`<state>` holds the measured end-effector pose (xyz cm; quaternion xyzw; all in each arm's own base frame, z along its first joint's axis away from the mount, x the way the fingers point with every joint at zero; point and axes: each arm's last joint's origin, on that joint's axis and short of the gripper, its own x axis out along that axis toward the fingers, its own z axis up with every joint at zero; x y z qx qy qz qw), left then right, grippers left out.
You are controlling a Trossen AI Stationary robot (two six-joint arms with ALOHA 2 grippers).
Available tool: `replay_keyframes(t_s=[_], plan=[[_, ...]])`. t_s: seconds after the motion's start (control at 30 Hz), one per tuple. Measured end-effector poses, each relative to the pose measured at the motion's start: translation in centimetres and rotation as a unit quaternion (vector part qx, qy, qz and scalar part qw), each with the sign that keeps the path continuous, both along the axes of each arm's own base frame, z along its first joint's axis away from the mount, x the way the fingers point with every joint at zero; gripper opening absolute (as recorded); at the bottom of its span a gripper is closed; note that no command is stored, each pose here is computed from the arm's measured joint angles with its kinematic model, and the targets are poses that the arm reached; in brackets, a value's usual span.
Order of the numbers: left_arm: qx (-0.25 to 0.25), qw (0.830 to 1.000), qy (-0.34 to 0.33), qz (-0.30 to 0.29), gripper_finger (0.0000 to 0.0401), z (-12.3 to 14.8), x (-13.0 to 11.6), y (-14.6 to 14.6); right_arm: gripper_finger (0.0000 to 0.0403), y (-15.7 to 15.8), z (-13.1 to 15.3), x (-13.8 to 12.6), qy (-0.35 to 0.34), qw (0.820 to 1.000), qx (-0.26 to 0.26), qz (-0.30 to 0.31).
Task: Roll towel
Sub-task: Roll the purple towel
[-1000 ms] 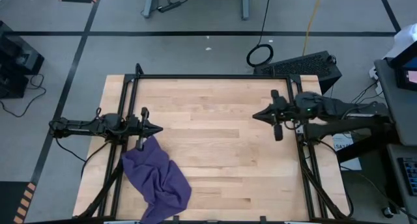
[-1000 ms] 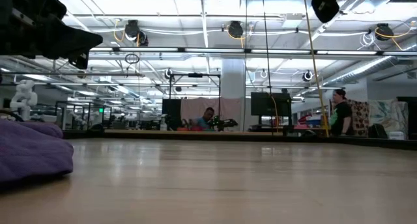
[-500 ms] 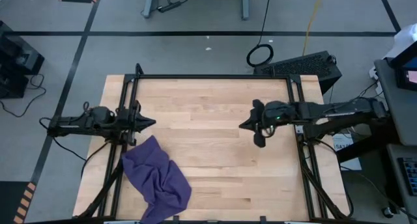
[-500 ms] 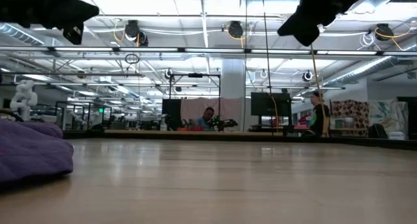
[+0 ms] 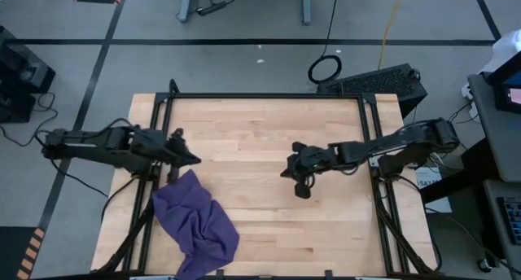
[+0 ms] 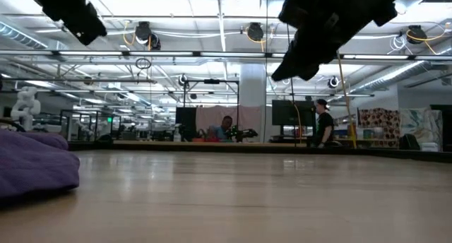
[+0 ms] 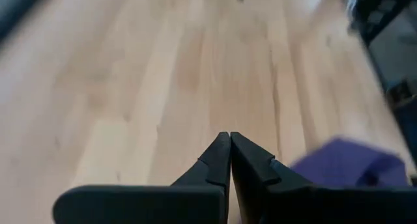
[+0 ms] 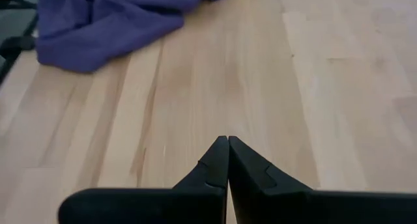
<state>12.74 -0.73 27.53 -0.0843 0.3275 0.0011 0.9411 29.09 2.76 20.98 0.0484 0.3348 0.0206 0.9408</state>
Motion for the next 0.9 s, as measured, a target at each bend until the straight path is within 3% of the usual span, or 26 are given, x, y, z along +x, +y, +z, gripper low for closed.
replay_keyframes(t_s=[0.13,0.3,0.6,0.77,0.9], plan=[[-0.028,0.994,0.108,0.022,0.0018,-1.8,0.8,-0.1,0.0,0.1,-1.8,1.1,0.013,1.0,0.003,-0.004],[-0.065,0.968,0.226,0.085,0.004,-3.6,1.0,-0.1,0.0,0.1,-3.4,1.9,0.025,1.0,0.004,-0.005],[-0.051,0.942,0.292,0.157,0.0156,-5.9,1.9,0.1,0.0,0.3,-4.7,3.0,0.005,1.0,0.001,0.001],[-0.033,0.911,0.361,0.197,0.0163,-8.8,1.6,0.2,0.0,0.3,-5.0,3.3,0.002,1.0,0.003,-0.001],[-0.029,0.906,0.374,0.197,0.0163,-10.8,1.4,0.2,0.0,0.3,-5.0,3.3,0.002,1.0,0.012,-0.008]])
